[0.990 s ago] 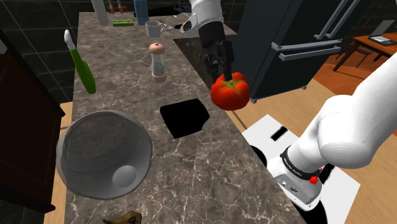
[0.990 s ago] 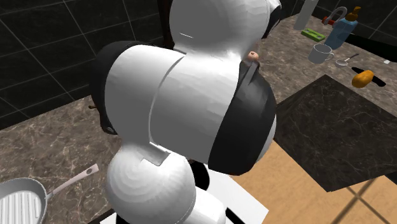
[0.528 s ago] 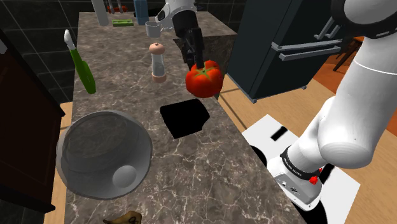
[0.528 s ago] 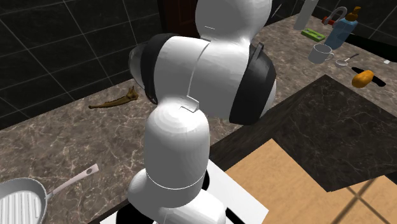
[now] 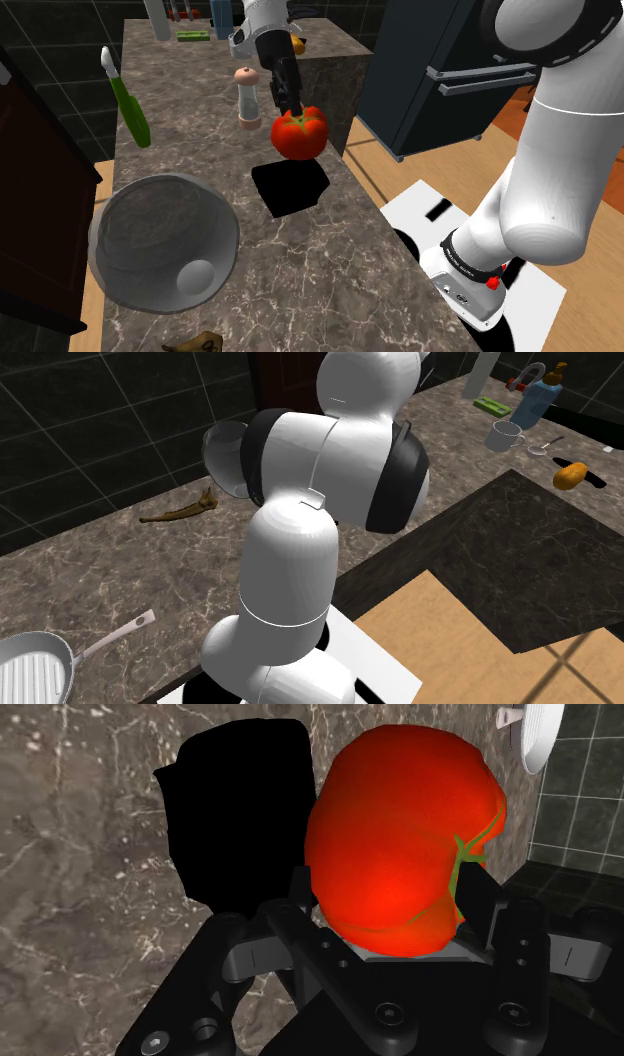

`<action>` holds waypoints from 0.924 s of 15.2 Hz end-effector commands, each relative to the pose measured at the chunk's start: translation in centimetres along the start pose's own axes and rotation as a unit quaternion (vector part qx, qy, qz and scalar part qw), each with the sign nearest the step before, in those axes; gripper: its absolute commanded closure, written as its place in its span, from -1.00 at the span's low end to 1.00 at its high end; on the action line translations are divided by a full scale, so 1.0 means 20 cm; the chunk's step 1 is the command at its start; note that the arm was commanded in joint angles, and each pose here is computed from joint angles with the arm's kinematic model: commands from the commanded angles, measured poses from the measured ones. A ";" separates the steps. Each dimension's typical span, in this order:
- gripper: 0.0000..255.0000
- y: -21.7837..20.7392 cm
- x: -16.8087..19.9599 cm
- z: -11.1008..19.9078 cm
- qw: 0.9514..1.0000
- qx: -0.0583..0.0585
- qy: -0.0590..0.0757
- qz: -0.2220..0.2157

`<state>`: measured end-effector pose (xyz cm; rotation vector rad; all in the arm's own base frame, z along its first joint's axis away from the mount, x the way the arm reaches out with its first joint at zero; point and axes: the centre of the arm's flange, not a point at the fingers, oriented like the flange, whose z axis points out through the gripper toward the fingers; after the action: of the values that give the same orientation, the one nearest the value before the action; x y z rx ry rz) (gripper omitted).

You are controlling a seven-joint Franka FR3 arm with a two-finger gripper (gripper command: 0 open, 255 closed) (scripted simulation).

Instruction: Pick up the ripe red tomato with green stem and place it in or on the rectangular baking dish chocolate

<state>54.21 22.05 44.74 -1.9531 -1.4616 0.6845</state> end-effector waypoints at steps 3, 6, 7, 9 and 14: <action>1.00 0.08 0.01 0.07 1.000 0.000 0.000 0.000; 1.00 0.14 0.01 0.13 1.000 0.000 0.000 0.000; 1.00 0.16 0.01 0.15 1.000 0.000 0.000 0.000; 1.00 0.20 0.02 0.19 1.000 0.000 0.000 0.000; 1.00 0.20 0.02 0.19 1.000 0.000 0.000 0.000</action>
<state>54.24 22.09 39.33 -1.9533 -1.4617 0.6842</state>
